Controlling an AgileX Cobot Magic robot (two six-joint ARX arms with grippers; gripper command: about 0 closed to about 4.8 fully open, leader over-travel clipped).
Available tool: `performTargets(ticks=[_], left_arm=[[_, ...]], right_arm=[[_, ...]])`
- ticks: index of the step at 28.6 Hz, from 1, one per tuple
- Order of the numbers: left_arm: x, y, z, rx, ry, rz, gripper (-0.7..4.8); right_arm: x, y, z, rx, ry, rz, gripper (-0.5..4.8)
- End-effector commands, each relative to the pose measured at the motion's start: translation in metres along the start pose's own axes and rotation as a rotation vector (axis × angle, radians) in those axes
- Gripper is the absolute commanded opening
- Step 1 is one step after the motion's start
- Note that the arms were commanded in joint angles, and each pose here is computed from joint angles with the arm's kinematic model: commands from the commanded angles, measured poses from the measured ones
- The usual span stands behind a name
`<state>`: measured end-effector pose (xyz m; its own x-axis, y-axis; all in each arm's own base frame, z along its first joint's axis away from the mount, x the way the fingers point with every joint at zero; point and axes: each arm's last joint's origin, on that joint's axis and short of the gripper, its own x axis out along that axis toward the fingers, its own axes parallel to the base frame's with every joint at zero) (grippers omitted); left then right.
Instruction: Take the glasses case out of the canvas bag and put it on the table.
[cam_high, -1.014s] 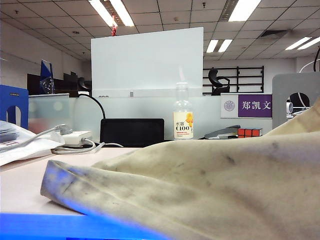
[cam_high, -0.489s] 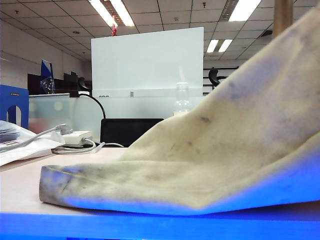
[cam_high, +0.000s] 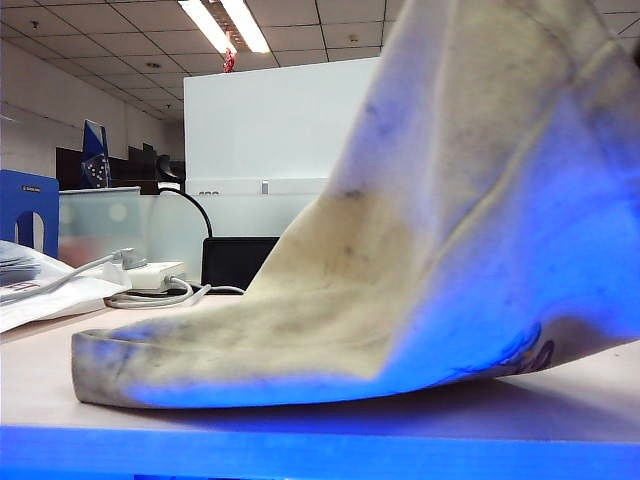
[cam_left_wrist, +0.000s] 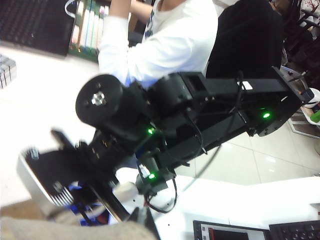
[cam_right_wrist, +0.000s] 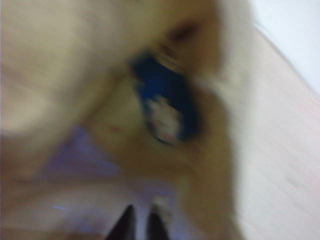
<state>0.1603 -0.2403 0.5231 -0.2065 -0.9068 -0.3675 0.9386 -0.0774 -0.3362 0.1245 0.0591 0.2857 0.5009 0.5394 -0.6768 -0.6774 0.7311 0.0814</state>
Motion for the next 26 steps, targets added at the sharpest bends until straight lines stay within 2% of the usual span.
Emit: performTargets(ticks=[1,4,7,9,10,11,12,14,16,17,22,24,26], left_arm=[[0.001,0.001,0.001,0.011,-0.009,0.013,-0.05],[0.002,0.002,0.001,0.004,-0.005,0.016,-0.05],[0.002,0.002,0.001,-0.011,-0.003,0.011,-0.05],[0.002,0.002,0.0,-0.042,0.008,0.01,-0.05],[0.003,0.001,-0.002,-0.057,0.022,0.009,-0.05],[0.003,0.001,-0.004,-0.07,0.036,0.007,-0.05],[0.003,0.001,-0.005,-0.082,0.047,0.001,-0.05],[0.002,0.0,-0.008,-0.104,0.067,-0.017,-0.05],[0.002,0.0,-0.009,-0.115,0.076,-0.031,-0.05],[0.003,-0.001,-0.01,-0.12,0.081,-0.038,-0.05],[0.002,-0.001,-0.013,-0.135,0.107,-0.04,-0.05],[0.002,-0.001,-0.013,-0.136,0.109,-0.046,-0.05],[0.002,-0.002,-0.013,-0.124,0.105,-0.083,-0.05]], right_arm=[[0.006,0.005,-0.002,0.002,-0.019,0.119,0.49],[0.022,0.006,-0.019,0.023,0.043,0.162,0.54],[0.033,0.002,-0.023,0.004,-0.005,0.147,0.54],[0.04,0.0,-0.017,-0.01,-0.047,0.18,0.64],[0.05,-0.002,-0.013,-0.003,-0.041,0.233,1.24],[0.059,-0.005,-0.013,0.008,-0.014,0.236,1.94],[0.068,-0.008,-0.012,0.018,0.009,0.238,2.36],[0.086,-0.014,-0.01,0.029,0.042,0.219,2.56],[0.099,-0.02,-0.007,0.033,0.053,0.178,3.89],[0.105,-0.022,-0.004,0.044,0.038,0.175,4.25],[0.131,-0.03,0.005,0.005,-0.036,0.123,4.56],[0.146,-0.031,0.004,-0.015,-0.023,0.096,4.79],[0.165,-0.033,0.006,-0.012,0.017,0.103,4.79]])
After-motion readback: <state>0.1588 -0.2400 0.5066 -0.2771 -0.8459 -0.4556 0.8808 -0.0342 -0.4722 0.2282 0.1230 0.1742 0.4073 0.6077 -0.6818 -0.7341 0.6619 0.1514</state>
